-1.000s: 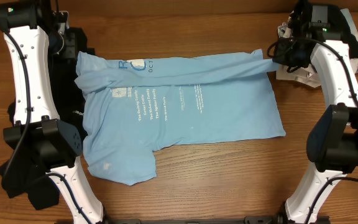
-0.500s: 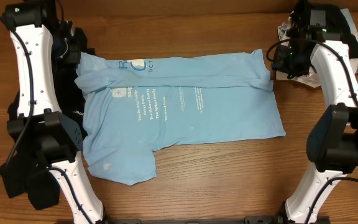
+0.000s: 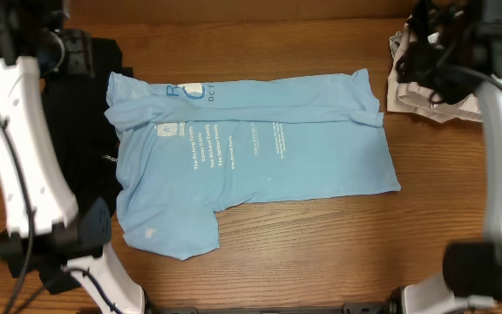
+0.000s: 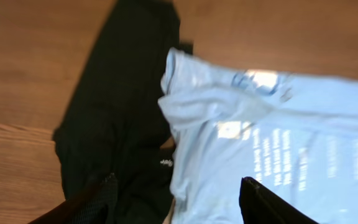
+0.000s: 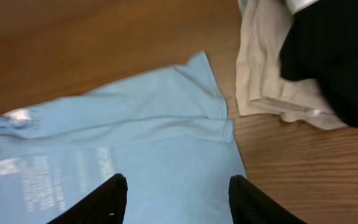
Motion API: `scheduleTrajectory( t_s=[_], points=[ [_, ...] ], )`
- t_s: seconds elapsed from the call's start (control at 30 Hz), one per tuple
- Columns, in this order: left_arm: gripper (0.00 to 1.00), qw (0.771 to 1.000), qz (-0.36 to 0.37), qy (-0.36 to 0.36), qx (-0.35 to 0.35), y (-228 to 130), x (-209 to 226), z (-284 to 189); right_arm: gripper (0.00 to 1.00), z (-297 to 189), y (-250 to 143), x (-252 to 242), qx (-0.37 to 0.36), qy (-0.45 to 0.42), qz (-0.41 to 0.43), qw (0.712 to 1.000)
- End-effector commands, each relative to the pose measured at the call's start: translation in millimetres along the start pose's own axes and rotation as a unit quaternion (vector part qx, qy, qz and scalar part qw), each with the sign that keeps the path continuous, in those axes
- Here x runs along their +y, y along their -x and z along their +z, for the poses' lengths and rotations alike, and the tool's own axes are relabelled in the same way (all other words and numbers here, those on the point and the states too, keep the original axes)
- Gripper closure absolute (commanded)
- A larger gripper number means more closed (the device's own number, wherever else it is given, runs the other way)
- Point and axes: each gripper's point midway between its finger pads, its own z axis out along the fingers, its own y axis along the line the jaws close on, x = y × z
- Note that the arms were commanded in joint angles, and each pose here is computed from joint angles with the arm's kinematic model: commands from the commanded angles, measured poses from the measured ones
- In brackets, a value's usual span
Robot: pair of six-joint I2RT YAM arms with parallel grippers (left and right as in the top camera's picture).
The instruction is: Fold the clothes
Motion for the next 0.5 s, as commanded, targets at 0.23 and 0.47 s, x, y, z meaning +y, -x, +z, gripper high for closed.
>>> scheduleTrajectory(
  t_s=[0.23, 0.47],
  points=[
    [0.3, 0.993, -0.056, -0.05, -0.088, -43.0, -21.8, -114.3, 0.44, -126.1, -42.8, 21.6, -0.062, 0.017, -0.003, 0.998],
    [0.25, 0.995, -0.099, -0.03, -0.015, -120.0, -16.8, -105.6, 0.44, -143.0, -75.5, 21.2, -0.033, 0.015, 0.017, 0.999]
  ],
)
